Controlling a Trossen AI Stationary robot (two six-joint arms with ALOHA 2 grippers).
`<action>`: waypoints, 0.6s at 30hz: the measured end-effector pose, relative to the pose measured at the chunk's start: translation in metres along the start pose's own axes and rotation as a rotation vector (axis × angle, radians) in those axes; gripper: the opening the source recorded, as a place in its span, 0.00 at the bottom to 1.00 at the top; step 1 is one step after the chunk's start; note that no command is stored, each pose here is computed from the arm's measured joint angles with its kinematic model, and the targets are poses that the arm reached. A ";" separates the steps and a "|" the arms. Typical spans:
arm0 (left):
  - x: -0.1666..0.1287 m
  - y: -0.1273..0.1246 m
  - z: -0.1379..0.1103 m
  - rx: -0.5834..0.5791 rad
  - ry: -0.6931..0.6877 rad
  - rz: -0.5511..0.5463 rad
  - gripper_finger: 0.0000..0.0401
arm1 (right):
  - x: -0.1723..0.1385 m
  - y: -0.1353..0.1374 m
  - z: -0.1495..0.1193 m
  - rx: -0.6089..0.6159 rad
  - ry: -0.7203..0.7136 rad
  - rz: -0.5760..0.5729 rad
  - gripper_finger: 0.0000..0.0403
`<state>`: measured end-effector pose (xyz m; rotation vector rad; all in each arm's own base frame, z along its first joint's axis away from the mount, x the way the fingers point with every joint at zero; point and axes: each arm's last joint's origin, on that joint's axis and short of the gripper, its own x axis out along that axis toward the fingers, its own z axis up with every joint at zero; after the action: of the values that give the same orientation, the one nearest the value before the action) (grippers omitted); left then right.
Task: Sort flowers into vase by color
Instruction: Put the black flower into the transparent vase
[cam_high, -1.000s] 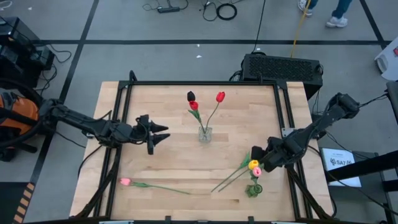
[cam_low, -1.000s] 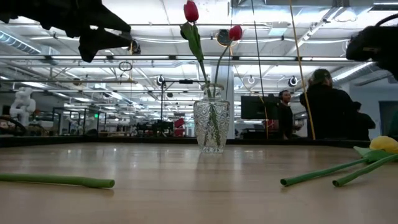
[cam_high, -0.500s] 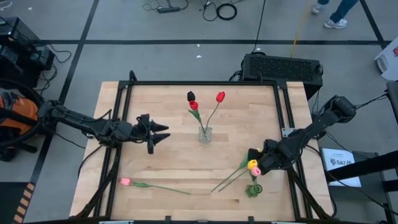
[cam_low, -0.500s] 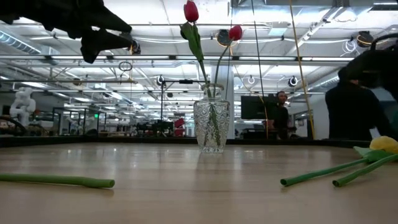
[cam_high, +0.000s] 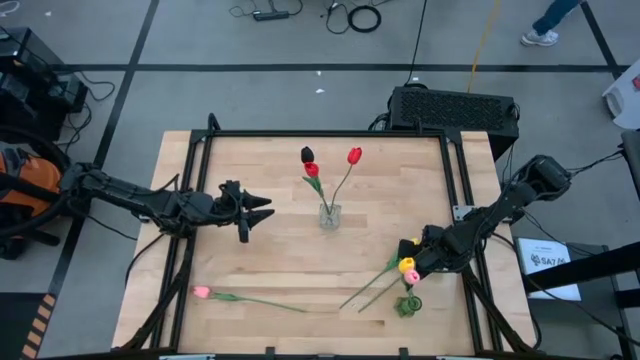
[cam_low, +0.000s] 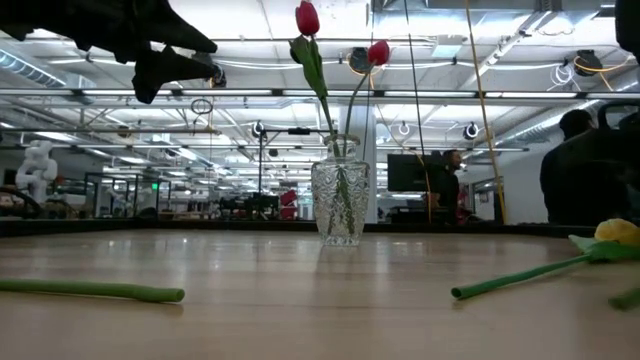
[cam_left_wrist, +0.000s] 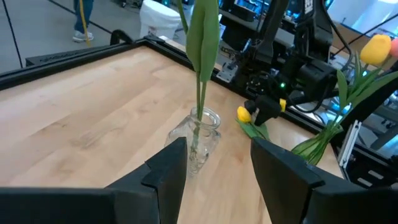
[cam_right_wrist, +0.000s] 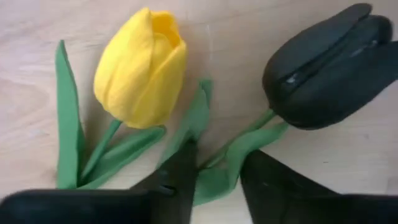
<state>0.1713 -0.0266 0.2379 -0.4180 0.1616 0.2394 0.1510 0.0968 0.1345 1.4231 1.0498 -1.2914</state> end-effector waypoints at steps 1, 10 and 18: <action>0.000 0.000 0.000 -0.001 -0.002 0.003 0.46 | 0.000 0.000 0.001 -0.008 -0.010 0.000 0.21; 0.000 0.001 0.006 -0.026 -0.072 0.031 0.46 | -0.004 -0.001 0.010 -0.079 -0.163 0.110 0.03; 0.001 0.000 0.012 -0.074 -0.128 0.024 0.46 | -0.024 -0.004 0.021 -0.067 -0.258 0.284 0.01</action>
<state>0.1733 -0.0211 0.2486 -0.4733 0.0318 0.2955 0.1406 0.0771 0.1576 1.2636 0.6846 -1.1826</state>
